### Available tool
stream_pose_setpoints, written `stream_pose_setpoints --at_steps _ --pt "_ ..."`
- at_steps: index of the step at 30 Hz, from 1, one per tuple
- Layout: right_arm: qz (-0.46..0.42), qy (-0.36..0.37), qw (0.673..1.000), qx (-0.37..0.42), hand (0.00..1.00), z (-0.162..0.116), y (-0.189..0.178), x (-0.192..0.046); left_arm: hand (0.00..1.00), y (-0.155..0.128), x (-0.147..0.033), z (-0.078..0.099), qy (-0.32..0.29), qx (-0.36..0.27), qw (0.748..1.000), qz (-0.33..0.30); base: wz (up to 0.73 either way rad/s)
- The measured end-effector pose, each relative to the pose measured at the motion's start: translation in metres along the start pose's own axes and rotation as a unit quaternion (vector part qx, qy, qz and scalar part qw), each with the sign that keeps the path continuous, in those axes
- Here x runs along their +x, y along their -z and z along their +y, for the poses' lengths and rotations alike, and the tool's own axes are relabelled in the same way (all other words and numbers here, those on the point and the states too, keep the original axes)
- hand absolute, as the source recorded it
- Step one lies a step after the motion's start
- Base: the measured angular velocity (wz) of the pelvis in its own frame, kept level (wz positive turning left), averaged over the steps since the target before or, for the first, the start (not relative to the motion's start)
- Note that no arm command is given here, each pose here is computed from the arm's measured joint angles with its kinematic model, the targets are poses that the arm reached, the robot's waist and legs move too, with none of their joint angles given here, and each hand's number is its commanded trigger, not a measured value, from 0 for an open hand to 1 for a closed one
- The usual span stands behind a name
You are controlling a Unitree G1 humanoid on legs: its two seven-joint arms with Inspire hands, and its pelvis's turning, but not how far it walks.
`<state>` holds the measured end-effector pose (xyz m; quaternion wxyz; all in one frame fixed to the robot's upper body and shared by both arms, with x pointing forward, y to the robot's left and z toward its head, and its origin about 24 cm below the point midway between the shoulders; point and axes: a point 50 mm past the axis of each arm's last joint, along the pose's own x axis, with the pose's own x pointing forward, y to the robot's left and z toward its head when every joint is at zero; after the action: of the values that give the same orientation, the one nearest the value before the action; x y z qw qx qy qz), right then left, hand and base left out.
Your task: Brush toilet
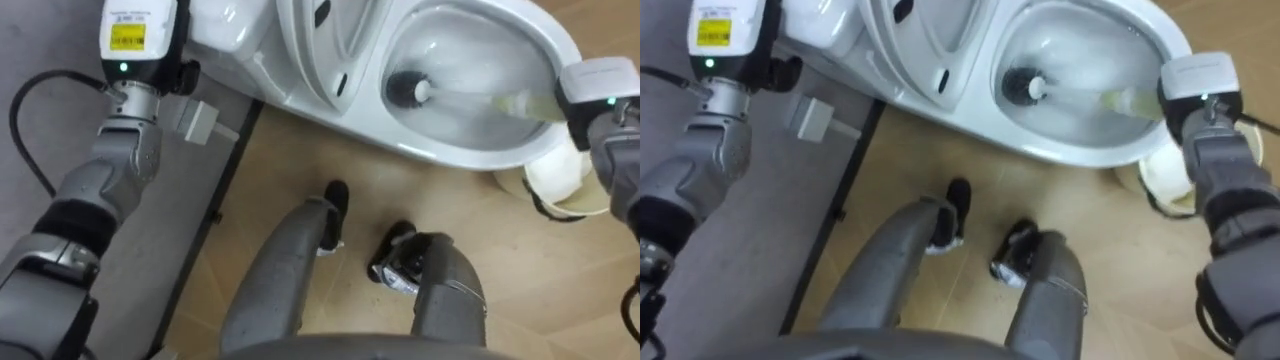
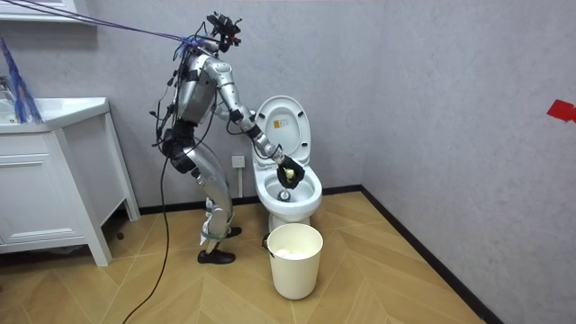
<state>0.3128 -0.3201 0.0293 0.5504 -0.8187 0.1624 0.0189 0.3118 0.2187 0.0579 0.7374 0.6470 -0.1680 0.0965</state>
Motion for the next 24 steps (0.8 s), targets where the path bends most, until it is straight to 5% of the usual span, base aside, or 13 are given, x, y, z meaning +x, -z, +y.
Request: stream_pose_setpoints --at_steps 16,24 --pt "0.076 0.072 0.983 0.151 1.00 -0.031 0.017 0.011 0.00 0.005 0.001 0.007 -0.039 0.022 0.999 0.019 0.00" --pt "0.089 0.086 0.982 0.144 1.00 -0.032 0.020 0.011 0.00 0.006 -0.003 0.006 -0.038 0.033 0.998 0.035 -0.01"
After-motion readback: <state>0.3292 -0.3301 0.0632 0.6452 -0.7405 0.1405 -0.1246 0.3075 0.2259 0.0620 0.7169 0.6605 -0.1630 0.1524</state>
